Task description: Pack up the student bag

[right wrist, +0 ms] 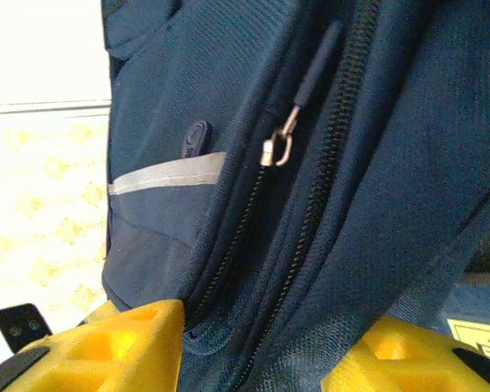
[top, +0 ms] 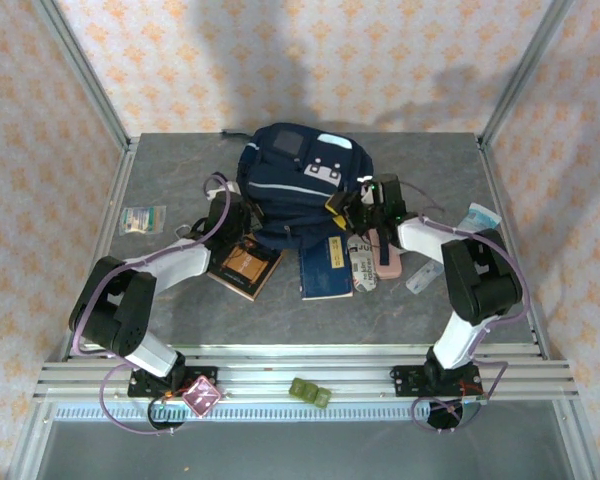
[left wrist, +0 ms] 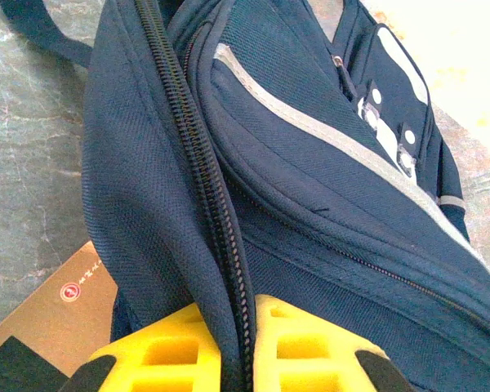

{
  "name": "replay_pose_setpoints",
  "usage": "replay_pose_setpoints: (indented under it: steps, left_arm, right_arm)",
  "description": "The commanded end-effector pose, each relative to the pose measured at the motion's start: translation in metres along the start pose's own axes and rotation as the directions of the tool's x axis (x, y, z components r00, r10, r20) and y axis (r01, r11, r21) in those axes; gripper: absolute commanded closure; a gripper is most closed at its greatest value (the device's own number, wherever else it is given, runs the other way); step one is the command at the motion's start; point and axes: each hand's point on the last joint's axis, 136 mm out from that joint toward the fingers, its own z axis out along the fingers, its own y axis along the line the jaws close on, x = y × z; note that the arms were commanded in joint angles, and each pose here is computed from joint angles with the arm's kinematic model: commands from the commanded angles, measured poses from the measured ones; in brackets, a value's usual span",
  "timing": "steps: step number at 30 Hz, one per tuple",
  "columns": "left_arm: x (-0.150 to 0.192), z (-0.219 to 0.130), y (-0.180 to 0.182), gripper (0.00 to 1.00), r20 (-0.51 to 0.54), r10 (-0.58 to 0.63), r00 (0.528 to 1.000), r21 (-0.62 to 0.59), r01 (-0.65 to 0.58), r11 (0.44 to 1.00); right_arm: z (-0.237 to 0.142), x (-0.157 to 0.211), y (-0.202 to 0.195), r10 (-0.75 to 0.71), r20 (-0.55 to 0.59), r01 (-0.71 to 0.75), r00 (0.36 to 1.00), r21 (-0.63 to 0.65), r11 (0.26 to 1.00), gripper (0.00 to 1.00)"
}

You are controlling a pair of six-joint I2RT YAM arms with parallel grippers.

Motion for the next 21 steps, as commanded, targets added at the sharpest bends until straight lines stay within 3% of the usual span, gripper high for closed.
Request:
replay_pose_setpoints:
  steps: [1,5,6,7,8,9,10,12,13,21]
  left_arm:
    - [0.003,-0.008,-0.055,1.0,-0.009,0.027,1.0,0.21,-0.024,0.977]
    - [0.009,-0.006,-0.06,1.0,-0.028,0.065,0.998,0.22,-0.057,0.974]
    - [0.01,-0.006,-0.061,1.0,-0.032,0.071,0.997,0.222,-0.062,0.973]
    - [0.011,-0.007,-0.062,1.0,-0.036,0.075,0.997,0.225,-0.065,0.972]
    - [0.01,-0.007,-0.062,1.0,-0.037,0.077,0.996,0.222,-0.067,0.973]
    - [0.009,-0.008,-0.063,0.93,-0.037,0.083,0.996,0.219,-0.073,0.973]
    - [0.007,-0.011,-0.063,0.78,-0.033,0.087,0.996,0.217,-0.078,0.973]
    - [0.004,-0.018,-0.064,0.58,-0.024,0.099,0.995,0.212,-0.092,0.973]
    - [0.003,-0.023,-0.065,0.53,-0.022,0.108,0.994,0.212,-0.101,0.972]
    - [0.022,-0.057,-0.069,0.47,-0.091,0.186,0.978,0.166,-0.169,0.972]
  right_arm:
    - [0.014,0.007,0.018,0.015,0.002,-0.015,1.0,-0.081,0.997,0.54]
    - [0.021,0.0,0.023,0.03,0.015,-0.029,0.999,-0.104,0.994,0.6]
    - [0.024,-0.001,0.024,0.035,0.009,-0.034,0.999,-0.105,0.994,0.68]
    - [0.027,-0.003,0.026,0.045,-0.001,-0.045,0.999,-0.112,0.993,0.85]
    - [0.027,-0.003,0.03,0.049,-0.005,-0.05,0.999,-0.128,0.99,0.91]
    - [0.027,-0.005,0.035,0.05,-0.004,-0.05,0.999,-0.142,0.989,0.96]
    - [0.025,-0.006,0.04,0.046,0.005,-0.045,0.999,-0.147,0.988,0.99]
    - [0.017,-0.01,0.051,0.032,0.027,-0.027,0.999,-0.16,0.987,1.0]
    - [0.012,-0.013,0.058,0.028,0.038,-0.021,0.999,-0.172,0.985,1.0]
    - [-0.007,-0.019,0.087,0.024,0.075,-0.009,0.997,-0.198,0.98,1.0]
